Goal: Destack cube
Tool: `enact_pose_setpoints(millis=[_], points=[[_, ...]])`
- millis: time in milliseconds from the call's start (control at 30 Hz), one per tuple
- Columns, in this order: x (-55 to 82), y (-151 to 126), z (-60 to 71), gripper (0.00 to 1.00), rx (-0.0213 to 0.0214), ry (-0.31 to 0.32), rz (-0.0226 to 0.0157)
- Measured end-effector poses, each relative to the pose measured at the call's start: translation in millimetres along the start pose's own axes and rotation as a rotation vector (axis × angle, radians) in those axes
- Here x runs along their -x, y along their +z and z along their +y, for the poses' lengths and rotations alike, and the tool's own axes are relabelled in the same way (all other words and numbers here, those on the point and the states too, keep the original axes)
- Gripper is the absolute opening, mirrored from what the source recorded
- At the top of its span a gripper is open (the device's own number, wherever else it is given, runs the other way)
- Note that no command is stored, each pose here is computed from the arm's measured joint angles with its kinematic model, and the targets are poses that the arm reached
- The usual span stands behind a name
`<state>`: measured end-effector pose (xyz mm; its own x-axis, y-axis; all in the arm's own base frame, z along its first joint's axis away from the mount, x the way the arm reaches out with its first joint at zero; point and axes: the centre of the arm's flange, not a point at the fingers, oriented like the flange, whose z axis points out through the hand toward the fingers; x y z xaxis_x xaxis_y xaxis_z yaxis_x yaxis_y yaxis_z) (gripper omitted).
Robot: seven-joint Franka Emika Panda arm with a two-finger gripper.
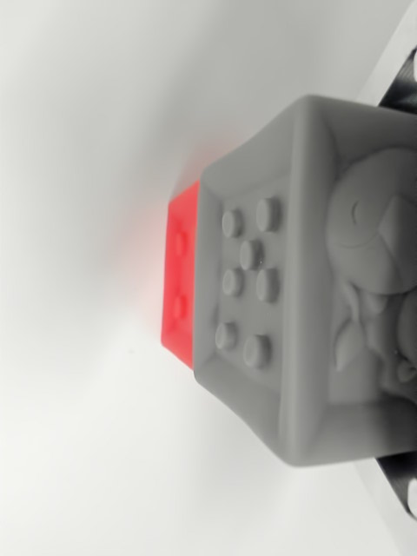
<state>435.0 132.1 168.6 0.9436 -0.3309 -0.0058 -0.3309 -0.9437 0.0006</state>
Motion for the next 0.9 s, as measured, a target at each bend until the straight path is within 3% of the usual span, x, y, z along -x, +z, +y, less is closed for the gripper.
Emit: enact_pose_setpoints(millis=[367,567,900], points=[[0.0,-1,0.1,0.0,0.0004,0.0,0.0],[-0.4,-7,-0.2,0.0,-0.0001,0.0,0.0029],[-0.8,-24,-0.7,0.0,0.0003,-0.001,0.0045]])
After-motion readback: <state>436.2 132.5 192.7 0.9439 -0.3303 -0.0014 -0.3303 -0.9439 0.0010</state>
